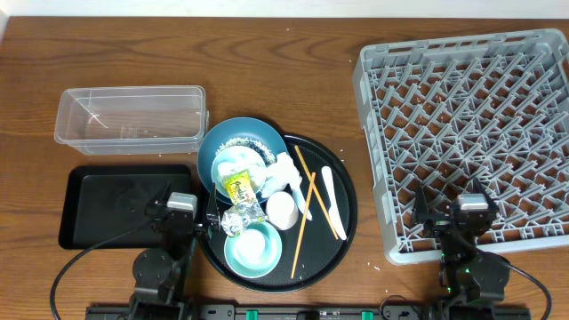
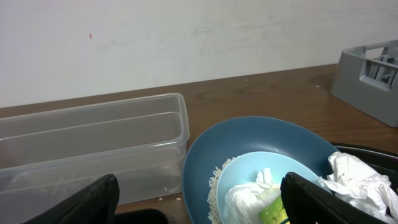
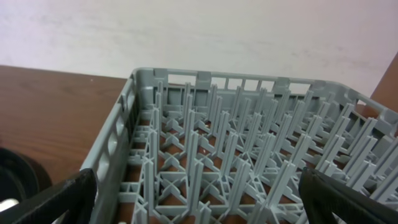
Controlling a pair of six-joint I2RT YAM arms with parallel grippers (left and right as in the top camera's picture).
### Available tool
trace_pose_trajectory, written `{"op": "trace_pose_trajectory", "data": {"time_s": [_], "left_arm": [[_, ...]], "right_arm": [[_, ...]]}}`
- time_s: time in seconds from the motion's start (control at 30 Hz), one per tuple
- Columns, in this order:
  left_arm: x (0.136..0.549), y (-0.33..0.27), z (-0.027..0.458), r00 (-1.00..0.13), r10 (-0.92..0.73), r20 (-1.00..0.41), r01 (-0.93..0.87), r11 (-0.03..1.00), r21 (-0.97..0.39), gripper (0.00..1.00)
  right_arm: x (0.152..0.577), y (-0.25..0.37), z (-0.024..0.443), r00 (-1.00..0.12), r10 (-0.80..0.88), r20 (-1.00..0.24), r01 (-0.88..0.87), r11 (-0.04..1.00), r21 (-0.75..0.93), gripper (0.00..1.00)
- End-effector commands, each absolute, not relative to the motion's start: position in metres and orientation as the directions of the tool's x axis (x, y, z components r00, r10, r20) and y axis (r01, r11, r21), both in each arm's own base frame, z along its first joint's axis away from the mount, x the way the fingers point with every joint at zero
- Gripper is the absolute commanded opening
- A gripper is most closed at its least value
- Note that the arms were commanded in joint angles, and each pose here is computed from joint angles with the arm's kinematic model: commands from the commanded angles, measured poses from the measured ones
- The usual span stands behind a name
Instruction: Sort waste into correct bins and load items into the dishwasher rack
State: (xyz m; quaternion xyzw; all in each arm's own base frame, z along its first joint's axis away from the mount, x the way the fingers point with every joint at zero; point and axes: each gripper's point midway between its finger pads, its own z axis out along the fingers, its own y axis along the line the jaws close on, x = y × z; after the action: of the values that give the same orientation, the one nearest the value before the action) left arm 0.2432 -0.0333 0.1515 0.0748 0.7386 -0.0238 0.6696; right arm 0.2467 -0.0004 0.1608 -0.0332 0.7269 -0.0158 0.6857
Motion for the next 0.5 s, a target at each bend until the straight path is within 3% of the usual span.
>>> {"op": "trace_pose_trajectory", "data": {"time_s": [0.0,0.27,0.47], "left_arm": [[0.242,-0.034,0.138,-0.138,0.093,-0.986,0.151,0.986,0.072,0.84],[0.241,-0.034,0.148,-0.144,-0.002,-0.990,0.137,0.990,-0.022,0.84],[0.239,-0.033,0.159,-0.205,-0.040,-0.978,0.127,0.990,-0.067,0.84]], "right_arm": [[0.247,0.003,0.162,-0.054,0.005,-0.999,-0.038,0.999,0.007,0.99],[0.243,0.001,0.181,-0.041,0.054,-0.998,-0.023,0.998,0.055,0.99],[0.240,-0.007,0.202,-0.094,0.056,-0.994,0.024,0.998,0.054,0.99]]}}
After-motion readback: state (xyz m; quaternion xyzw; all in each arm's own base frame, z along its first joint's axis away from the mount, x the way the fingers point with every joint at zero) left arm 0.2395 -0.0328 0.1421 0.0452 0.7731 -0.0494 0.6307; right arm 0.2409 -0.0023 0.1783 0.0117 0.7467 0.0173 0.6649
